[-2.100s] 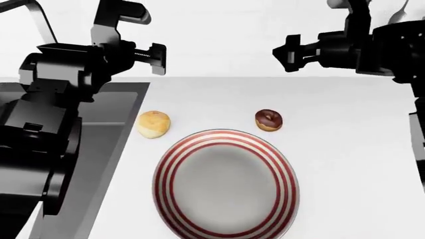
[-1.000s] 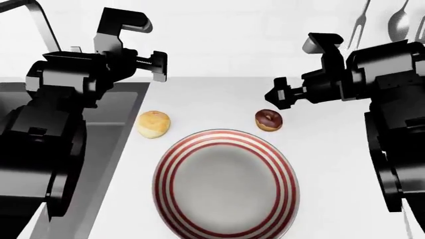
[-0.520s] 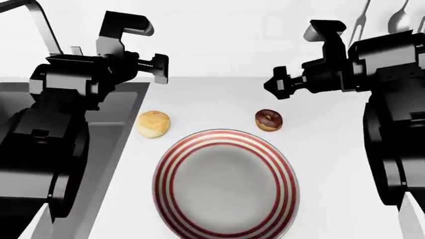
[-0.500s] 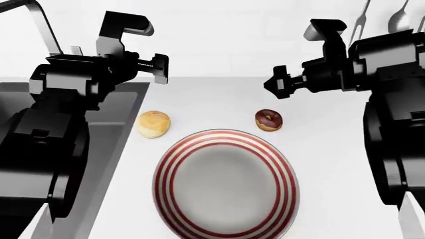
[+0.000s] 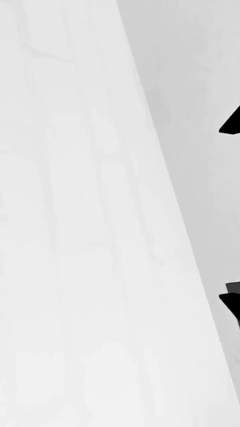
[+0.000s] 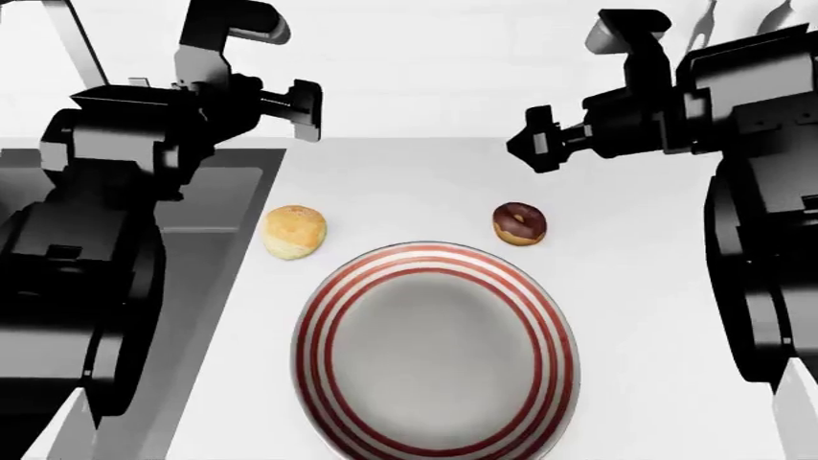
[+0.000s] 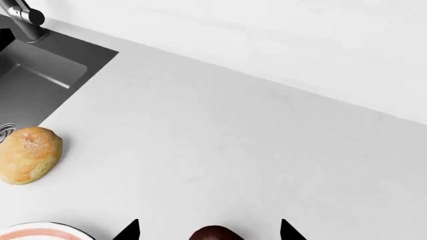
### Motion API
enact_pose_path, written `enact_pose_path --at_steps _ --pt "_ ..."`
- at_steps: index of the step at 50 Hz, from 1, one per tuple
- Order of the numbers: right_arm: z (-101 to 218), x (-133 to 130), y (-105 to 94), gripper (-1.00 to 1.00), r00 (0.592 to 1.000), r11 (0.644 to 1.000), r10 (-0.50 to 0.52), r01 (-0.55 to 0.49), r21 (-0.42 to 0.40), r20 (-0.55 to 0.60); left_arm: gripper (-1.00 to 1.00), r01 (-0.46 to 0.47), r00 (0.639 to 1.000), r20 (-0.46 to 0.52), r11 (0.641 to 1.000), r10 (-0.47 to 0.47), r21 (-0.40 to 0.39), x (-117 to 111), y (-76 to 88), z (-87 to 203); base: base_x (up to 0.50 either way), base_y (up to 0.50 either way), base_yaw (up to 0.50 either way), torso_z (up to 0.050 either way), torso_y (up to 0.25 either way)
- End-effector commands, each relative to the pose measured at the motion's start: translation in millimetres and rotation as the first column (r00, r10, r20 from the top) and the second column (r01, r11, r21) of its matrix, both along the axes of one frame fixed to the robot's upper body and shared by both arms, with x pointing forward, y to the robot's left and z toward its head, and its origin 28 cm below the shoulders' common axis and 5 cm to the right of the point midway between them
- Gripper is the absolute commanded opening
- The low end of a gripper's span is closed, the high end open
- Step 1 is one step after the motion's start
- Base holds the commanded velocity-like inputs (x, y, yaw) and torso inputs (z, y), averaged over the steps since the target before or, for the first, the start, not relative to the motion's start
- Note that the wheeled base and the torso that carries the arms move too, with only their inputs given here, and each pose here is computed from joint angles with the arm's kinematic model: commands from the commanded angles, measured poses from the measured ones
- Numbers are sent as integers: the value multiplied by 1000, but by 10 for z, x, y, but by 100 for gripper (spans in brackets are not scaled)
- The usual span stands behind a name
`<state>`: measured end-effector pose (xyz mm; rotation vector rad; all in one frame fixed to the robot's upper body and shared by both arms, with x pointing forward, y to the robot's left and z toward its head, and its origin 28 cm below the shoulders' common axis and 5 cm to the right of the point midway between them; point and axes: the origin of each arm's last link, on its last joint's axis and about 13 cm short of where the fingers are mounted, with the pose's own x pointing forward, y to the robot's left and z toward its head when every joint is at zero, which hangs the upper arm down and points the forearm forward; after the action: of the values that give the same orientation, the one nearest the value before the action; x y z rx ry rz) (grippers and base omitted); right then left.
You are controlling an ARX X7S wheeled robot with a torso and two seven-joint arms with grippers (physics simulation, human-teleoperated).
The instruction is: Place the pastries on the plates.
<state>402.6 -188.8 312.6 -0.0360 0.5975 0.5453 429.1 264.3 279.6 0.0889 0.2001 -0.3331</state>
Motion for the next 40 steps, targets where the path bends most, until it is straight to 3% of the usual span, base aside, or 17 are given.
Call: enact_pose_path --at_steps 1,40 --pt "85 -26 -1 100 1000 1000 11 -11 -6 -18 100 17 999 43 1000 -18 25 -73 15 195 0 0 0 8 -125" --pt "79 -30 34 100 996 998 54 -57 -41 -70 100 32 999 34 999 -33 35 -141 79 249 0 0 0 8 -93"
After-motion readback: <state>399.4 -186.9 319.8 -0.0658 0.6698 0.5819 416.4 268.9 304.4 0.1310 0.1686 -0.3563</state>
